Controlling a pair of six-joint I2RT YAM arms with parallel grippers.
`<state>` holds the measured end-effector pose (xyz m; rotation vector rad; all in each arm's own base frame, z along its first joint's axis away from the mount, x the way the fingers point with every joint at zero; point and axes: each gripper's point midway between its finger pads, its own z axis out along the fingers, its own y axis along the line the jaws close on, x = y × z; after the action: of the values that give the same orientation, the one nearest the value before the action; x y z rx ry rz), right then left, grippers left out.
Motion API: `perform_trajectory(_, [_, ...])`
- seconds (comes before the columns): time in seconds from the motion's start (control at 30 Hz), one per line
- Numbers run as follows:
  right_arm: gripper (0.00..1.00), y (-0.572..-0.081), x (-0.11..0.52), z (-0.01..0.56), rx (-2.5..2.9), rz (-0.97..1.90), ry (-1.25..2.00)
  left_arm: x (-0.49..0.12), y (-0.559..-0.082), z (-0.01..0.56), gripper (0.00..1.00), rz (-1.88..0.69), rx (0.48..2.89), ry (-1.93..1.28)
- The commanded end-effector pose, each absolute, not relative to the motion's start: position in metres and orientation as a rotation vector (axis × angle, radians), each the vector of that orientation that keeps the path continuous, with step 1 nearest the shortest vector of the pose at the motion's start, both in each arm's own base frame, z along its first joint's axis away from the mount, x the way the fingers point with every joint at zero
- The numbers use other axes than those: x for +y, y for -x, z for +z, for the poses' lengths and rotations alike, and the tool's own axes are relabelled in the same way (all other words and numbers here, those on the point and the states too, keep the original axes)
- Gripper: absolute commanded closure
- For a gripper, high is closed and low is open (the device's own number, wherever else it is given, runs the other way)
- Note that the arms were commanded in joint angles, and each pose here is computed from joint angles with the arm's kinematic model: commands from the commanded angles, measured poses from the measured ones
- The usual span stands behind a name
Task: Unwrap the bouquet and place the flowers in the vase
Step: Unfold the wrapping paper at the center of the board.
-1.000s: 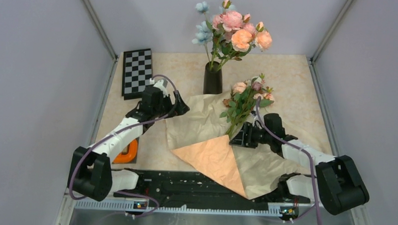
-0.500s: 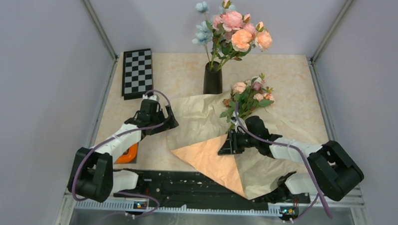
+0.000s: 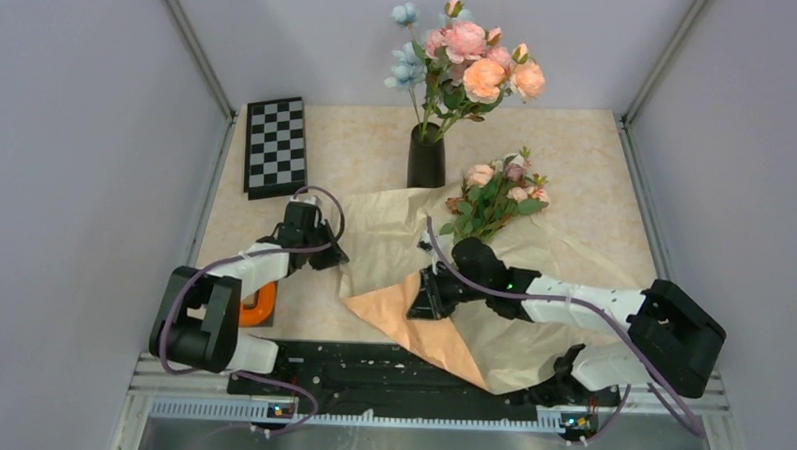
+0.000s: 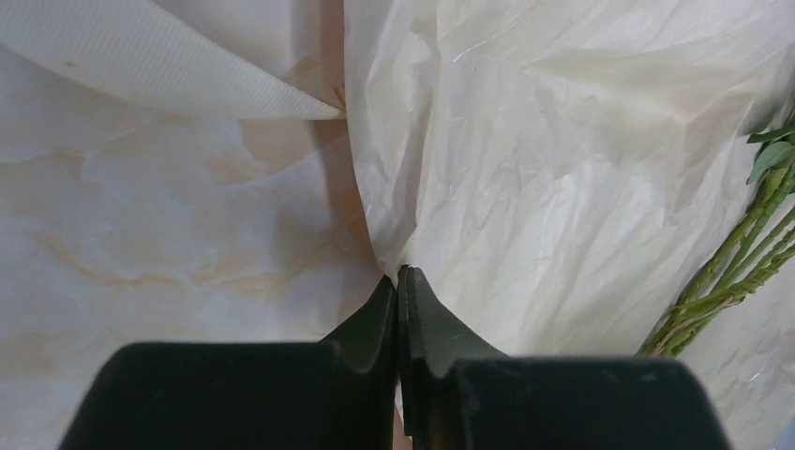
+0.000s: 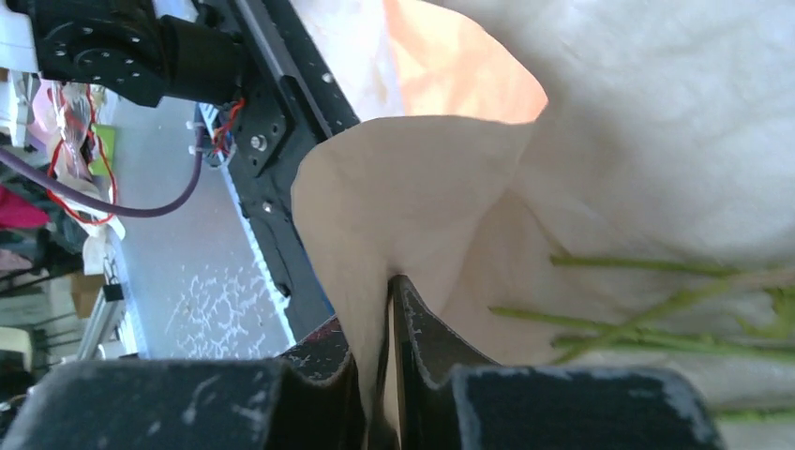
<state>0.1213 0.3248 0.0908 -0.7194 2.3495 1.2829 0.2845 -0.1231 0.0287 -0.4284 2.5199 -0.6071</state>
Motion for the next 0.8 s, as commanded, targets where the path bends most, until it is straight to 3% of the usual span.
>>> perform_trajectory(0.0, [0.91,-0.128,0.358,0.116,2.205,1.241,0.825,-0.129,-0.309,0.042,0.99,-0.665,2.442,0.411])
perform_trajectory(0.3, [0.93,-0.072,0.421,0.117,2.136,1.29,1.215,-0.119,-0.332,0.037,1.0,-0.625,2.454,0.416])
perform_trajectory(0.47, [0.7,-0.024,0.425,0.113,2.15,1.293,1.437,-0.117,-0.332,0.037,1.0,-0.624,2.452,0.424])
perform_trajectory(0.77, [0.51,0.009,0.405,0.145,2.091,1.404,1.551,-0.114,-0.334,0.04,1.0,-0.619,2.425,0.414])
